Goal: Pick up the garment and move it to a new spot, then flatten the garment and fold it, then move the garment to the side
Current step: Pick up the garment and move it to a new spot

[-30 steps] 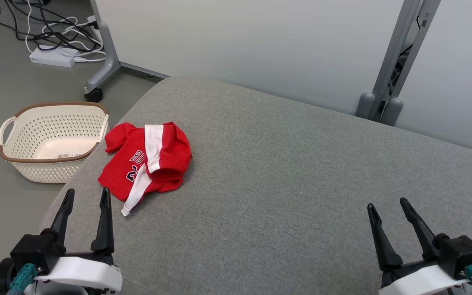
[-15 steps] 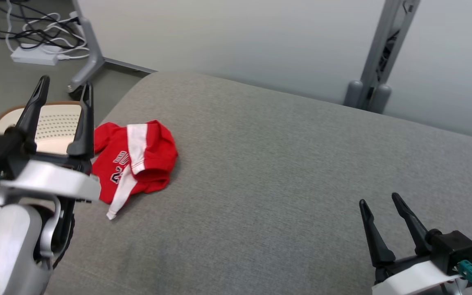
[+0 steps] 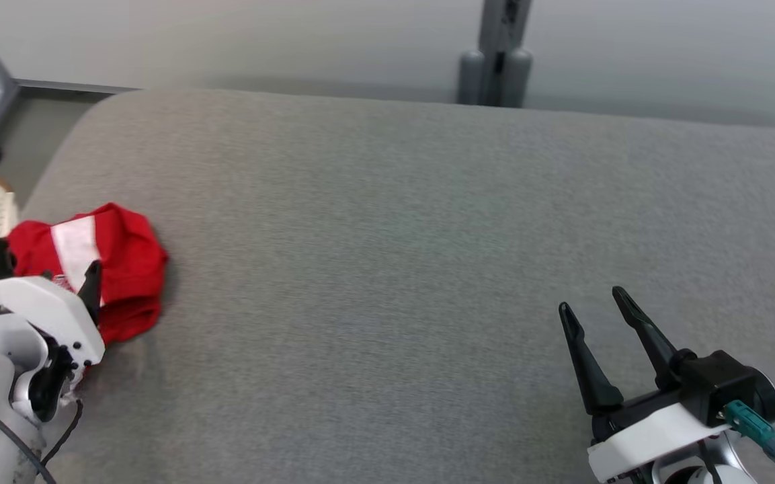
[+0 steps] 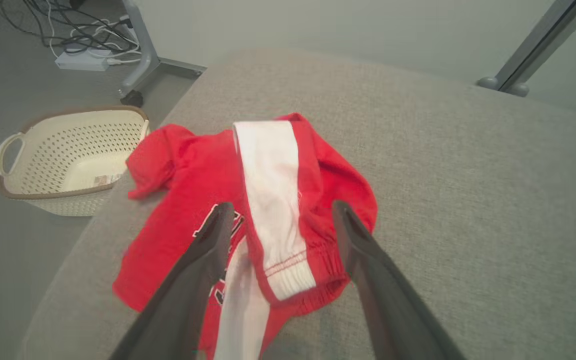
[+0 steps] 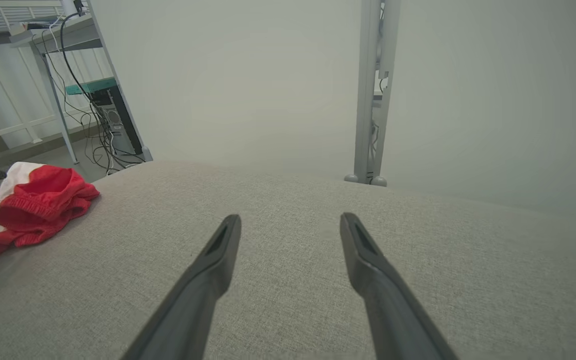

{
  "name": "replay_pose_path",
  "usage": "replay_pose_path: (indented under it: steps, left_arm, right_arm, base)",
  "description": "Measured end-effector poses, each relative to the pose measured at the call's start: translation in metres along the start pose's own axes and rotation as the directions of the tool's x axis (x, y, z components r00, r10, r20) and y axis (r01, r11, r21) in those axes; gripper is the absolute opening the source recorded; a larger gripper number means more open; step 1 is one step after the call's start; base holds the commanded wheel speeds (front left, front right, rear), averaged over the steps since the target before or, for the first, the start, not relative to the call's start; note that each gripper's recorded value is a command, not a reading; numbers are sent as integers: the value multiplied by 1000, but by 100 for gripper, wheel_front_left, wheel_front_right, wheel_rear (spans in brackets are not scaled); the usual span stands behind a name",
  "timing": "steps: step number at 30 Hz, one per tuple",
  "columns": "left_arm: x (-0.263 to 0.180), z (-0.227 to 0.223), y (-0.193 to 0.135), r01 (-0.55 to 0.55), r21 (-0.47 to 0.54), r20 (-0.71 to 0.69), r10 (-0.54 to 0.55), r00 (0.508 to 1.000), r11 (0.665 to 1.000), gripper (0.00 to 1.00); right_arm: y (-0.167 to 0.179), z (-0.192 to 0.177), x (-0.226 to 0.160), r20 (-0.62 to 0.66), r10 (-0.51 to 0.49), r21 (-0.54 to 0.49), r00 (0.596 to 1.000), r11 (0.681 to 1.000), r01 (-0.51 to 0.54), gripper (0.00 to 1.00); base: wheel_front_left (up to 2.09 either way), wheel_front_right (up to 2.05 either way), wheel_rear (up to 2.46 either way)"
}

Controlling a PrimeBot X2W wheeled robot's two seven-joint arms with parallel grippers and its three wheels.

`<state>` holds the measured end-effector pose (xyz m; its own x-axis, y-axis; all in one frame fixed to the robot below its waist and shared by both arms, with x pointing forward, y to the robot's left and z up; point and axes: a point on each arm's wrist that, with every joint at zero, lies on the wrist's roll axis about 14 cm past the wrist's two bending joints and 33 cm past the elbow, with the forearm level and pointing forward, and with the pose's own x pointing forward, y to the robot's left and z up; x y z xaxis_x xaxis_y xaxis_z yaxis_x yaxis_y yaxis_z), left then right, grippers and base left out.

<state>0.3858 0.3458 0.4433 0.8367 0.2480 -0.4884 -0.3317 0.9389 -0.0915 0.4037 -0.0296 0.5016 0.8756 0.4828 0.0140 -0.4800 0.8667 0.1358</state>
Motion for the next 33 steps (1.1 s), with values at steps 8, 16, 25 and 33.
replay_pose_path:
  steps: [8,16,25,33]
  left_arm:
    - [39,-58,-1,-39,-71,-224,22,974,997,0]
    - [68,-19,-20,-16,-19,10,16,1000,1000,0]
    - [59,32,-126,219,112,259,-241,935,969,0]
    - [-16,30,-277,553,239,276,-602,749,798,0]
  right_arm:
    - [-42,-9,-17,-17,-124,6,992,992,124,100]
    - [-74,-4,-45,4,-246,-4,969,969,246,100]
    - [-96,23,-81,83,-353,-15,932,935,355,100]
    - [-106,37,-109,130,-420,-4,898,905,424,100]
  base:
    - [0,0,0]
    - [0,0,0]
    - [0,0,0]
    - [0,0,0]
